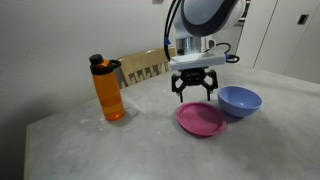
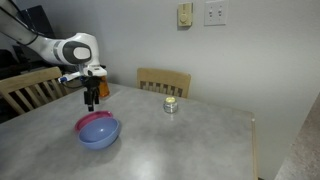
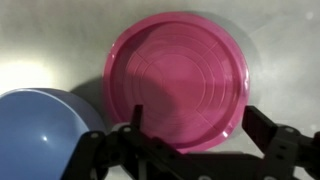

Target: Place the pink plate on the blue bowl

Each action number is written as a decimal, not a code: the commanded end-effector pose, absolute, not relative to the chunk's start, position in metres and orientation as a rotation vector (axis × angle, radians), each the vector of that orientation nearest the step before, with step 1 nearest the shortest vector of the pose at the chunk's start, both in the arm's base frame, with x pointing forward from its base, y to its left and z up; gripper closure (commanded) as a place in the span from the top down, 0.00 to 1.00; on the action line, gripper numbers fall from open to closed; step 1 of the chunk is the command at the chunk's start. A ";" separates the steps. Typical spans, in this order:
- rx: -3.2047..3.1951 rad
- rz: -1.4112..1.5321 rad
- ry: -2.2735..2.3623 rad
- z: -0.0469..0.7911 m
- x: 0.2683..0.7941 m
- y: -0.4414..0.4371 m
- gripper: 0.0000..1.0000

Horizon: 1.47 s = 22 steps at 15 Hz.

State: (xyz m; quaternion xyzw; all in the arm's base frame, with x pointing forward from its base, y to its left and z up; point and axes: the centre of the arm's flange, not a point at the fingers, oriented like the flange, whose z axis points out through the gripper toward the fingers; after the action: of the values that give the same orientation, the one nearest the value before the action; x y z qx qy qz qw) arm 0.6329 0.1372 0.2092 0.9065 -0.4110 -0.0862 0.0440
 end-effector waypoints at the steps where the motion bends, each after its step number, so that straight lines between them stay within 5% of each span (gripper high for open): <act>1: 2.727 -0.228 -1.393 0.202 0.655 0.142 1.00; 7: 2.846 -0.262 -1.133 0.208 0.638 0.155 1.00; 22: 2.132 -0.242 -2.172 0.146 0.686 0.130 1.00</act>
State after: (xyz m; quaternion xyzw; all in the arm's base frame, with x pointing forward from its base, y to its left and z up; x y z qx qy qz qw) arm 0.6690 0.1277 0.1545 0.7316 -0.6744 -0.0915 0.0403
